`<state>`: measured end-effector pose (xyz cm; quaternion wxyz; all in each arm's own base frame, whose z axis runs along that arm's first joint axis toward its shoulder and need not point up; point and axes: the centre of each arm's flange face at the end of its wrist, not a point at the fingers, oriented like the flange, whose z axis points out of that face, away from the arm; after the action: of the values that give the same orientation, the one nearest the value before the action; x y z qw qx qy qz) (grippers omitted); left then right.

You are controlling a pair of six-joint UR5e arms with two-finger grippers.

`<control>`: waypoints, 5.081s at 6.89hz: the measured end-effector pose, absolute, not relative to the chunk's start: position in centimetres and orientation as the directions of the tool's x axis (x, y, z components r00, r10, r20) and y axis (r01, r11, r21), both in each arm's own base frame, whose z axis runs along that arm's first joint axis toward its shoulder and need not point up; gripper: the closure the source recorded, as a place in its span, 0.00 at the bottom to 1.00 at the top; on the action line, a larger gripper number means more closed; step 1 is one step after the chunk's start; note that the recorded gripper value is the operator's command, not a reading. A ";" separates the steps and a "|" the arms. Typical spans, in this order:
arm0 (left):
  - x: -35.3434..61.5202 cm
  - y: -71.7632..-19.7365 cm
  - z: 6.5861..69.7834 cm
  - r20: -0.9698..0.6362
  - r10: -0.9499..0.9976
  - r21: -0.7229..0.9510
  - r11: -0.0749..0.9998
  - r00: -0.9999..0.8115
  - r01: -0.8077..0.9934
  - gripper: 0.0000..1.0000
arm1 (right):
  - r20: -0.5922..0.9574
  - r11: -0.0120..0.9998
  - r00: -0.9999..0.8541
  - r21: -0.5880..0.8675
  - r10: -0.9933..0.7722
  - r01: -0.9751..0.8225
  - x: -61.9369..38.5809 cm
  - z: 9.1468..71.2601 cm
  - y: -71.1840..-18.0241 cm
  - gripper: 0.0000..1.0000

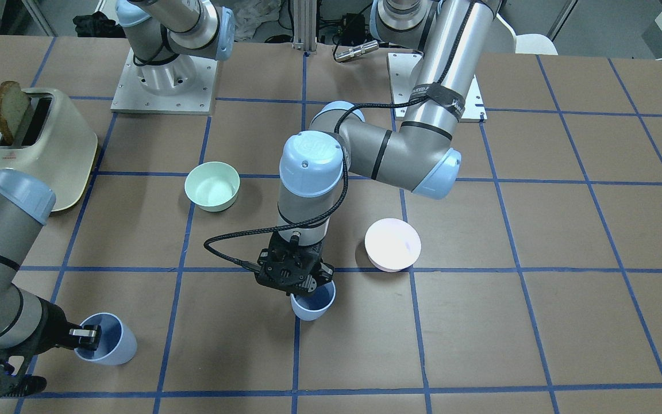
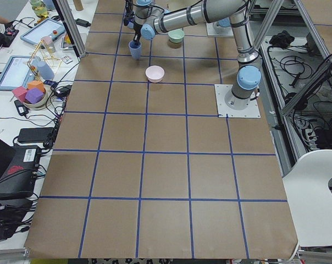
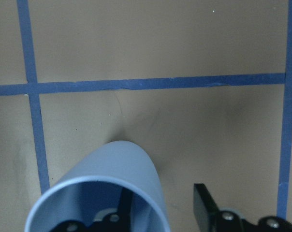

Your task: Stack blue cups with both arms

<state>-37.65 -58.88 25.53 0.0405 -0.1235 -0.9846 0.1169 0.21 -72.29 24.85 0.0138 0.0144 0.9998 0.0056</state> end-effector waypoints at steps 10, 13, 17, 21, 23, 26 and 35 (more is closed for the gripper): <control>-17.2 -51.2 49.2 0.072 -0.017 0.047 0.999 -0.997 -0.014 0.00 | -0.088 0.979 -0.976 0.013 0.202 0.201 17.5 40.4 -66.6 1.00; -16.2 -46.6 51.0 0.040 -0.016 0.005 1.000 -0.999 -0.016 0.00 | -0.092 0.975 -0.971 0.037 0.221 0.219 28.3 40.8 -62.7 1.00; -15.3 -48.0 51.0 -0.014 -0.016 -0.040 0.999 -1.000 -0.015 0.00 | -0.058 0.971 -0.973 0.104 0.223 0.216 30.5 36.8 -60.6 1.00; -15.2 -48.1 51.0 -0.016 -0.019 -0.043 0.999 -1.000 -0.019 0.00 | -0.063 0.972 -0.973 0.100 0.221 0.215 30.7 34.8 -61.0 1.00; -15.1 -48.1 51.0 -0.018 -0.020 -0.043 0.999 -1.000 -0.019 0.00 | -0.073 0.974 -0.973 0.080 0.219 0.213 30.8 34.3 -61.6 0.08; -15.1 -48.0 51.1 -0.023 -0.020 -0.044 0.999 -1.000 -0.019 0.00 | -0.093 0.976 -0.972 0.043 0.216 0.213 30.9 34.7 -62.0 0.00; -15.1 -48.0 51.1 -0.025 -0.020 -0.045 0.999 -0.999 -0.019 0.00 | -0.076 0.995 -0.995 0.080 0.070 0.064 12.3 48.5 -56.6 0.00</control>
<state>-15.05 -47.96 51.12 -0.0129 0.0098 -0.9996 0.0225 12.30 -56.62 48.51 0.0394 0.0336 0.9979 0.0386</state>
